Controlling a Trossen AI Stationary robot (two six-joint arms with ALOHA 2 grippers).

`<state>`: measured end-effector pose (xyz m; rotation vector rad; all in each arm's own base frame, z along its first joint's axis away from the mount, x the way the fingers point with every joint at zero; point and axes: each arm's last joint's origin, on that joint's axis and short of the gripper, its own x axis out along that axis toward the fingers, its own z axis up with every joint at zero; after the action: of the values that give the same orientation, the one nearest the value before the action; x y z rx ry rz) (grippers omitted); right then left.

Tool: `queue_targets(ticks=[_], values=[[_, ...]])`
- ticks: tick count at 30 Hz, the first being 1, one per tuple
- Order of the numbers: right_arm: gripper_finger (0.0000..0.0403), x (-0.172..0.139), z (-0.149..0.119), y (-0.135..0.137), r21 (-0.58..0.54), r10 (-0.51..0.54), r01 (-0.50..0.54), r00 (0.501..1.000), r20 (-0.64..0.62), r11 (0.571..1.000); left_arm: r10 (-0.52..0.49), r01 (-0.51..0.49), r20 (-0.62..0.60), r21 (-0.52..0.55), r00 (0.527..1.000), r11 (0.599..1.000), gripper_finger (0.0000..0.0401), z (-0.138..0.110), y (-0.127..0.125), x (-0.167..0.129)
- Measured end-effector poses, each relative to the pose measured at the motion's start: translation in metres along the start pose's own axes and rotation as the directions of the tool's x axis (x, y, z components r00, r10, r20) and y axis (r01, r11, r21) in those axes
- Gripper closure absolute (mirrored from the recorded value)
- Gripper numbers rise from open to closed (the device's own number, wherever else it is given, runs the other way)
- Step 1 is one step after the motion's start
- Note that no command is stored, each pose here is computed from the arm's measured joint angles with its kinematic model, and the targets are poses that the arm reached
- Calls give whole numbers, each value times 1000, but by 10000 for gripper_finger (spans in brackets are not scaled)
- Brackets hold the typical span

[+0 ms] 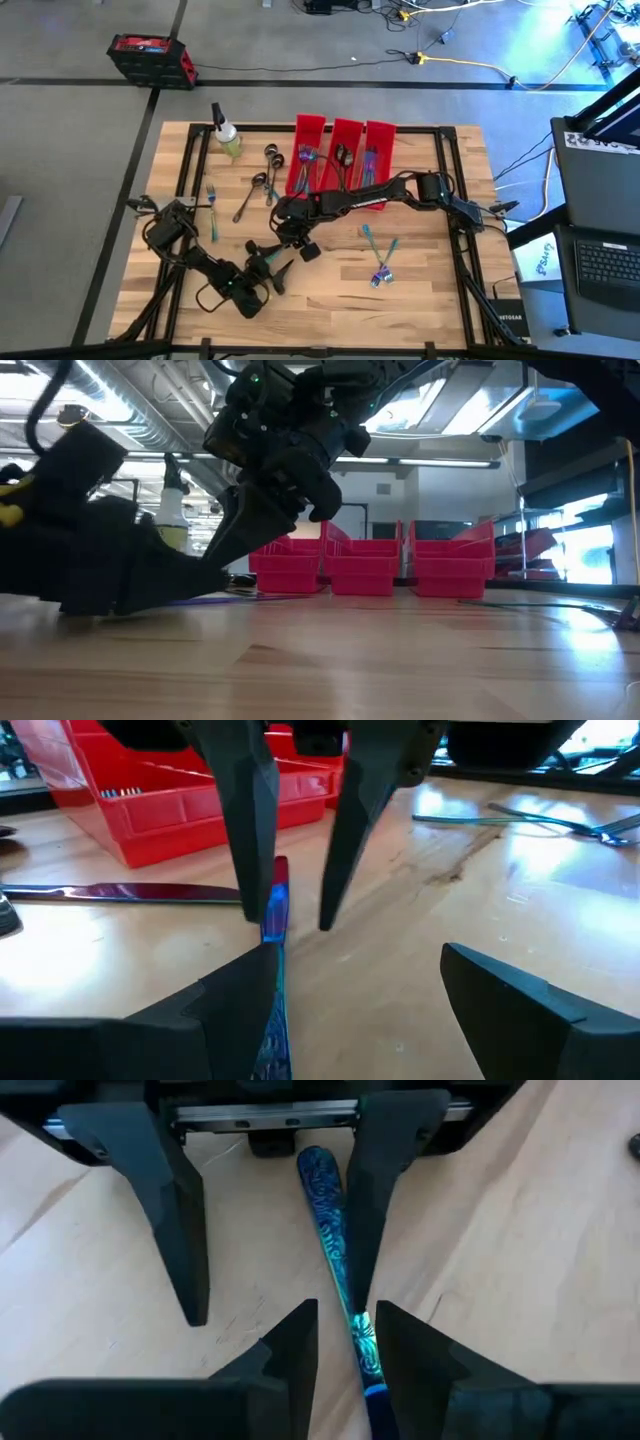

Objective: Sort silverware
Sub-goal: Put the blue knife into the right red silverware bin

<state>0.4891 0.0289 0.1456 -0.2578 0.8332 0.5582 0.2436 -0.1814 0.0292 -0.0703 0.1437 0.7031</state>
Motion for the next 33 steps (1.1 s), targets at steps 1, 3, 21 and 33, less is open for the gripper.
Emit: queue_targets(ticks=[1,3,21,33], values=[[315,0,0,0,0,0,0,1000,-1,1000,6,-6,-3,-1,1000,1000,134,1,0,2],[315,0,0,1,2,4,-4,1000,-6,1000,14,-14,-3,-5,1000,1000,137,3,1,5],[315,0,-3,2,23,30,-30,999,-21,999,-22,26,-95,45,995,999,160,48,11,-9],[315,0,-3,2,13,37,-37,999,-17,999,24,-29,-127,-39,992,999,160,35,38,-25]])
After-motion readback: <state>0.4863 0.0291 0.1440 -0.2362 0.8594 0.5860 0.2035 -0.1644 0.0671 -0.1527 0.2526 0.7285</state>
